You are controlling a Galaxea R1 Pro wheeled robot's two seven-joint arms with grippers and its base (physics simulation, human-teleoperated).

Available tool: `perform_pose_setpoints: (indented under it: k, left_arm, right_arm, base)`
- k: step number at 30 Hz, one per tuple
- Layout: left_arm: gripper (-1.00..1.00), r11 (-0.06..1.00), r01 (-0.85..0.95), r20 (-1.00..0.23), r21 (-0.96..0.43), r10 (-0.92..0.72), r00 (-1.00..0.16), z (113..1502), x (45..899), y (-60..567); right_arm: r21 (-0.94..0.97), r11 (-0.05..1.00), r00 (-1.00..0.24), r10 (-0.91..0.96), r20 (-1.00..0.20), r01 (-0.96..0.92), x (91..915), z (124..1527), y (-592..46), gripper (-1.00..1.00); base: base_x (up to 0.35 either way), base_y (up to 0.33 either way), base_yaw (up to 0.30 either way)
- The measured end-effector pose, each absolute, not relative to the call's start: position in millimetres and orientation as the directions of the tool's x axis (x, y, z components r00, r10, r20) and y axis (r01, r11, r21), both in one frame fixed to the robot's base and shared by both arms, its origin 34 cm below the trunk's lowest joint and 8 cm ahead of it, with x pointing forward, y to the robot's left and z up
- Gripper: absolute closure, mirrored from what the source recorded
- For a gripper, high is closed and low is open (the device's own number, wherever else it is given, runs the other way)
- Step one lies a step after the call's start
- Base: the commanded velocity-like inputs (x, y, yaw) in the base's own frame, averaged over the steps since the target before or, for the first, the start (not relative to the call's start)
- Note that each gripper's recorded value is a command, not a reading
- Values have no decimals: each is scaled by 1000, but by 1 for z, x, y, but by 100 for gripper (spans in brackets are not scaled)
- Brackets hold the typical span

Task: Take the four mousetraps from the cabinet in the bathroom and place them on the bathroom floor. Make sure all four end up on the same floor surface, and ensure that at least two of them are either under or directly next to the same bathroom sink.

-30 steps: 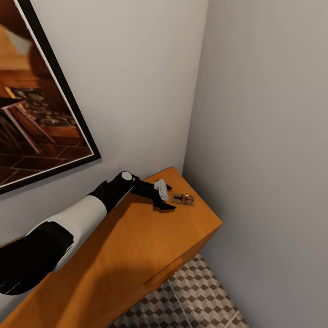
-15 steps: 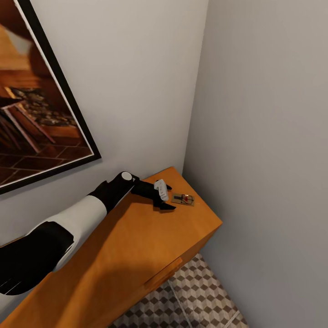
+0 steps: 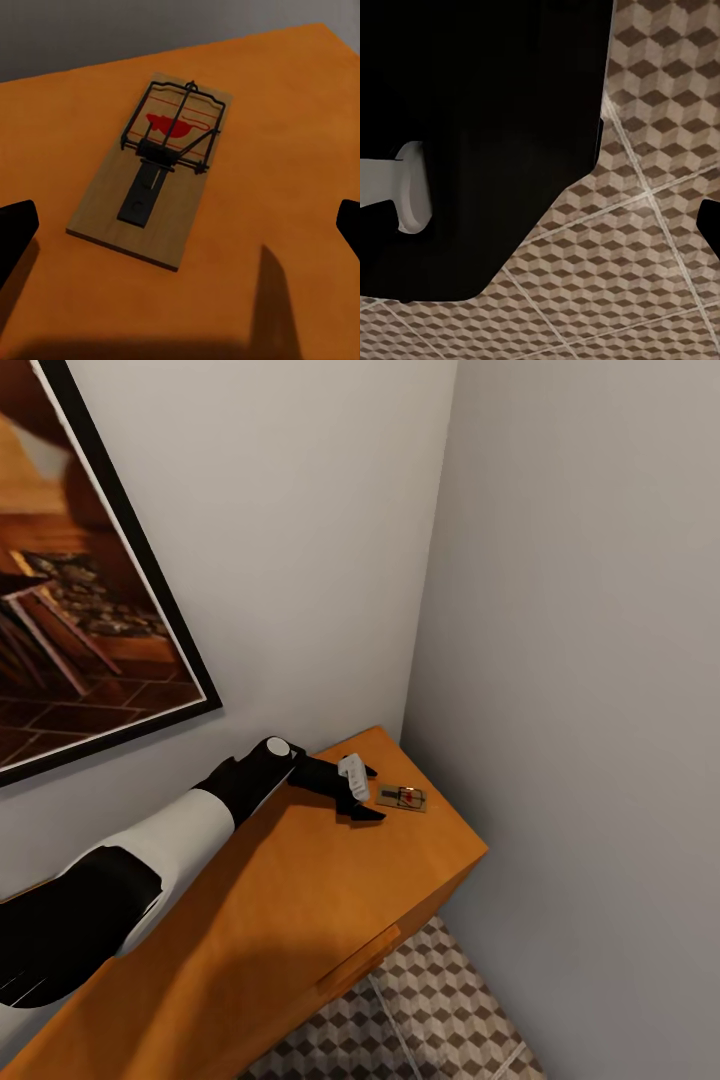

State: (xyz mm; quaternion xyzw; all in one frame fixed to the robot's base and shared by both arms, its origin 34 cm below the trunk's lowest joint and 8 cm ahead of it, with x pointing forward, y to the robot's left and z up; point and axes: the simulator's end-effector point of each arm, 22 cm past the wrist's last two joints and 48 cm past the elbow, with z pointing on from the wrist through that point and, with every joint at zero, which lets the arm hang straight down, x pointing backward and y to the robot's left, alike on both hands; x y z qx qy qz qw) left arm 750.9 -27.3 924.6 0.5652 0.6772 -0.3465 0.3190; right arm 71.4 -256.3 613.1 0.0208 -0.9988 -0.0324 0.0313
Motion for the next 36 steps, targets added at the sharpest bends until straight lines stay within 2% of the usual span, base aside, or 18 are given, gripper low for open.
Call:
perform_pose_setpoints:
  k: [36]
  left_arm:
    - [-100, 123, 986, -822, -112, 546, -161, 924, 751, -27]
  right_arm:
    - [66, 997, -997, -44, 61, -40, 71, 613, -256, -100]
  base:
    - [0, 0, 0]
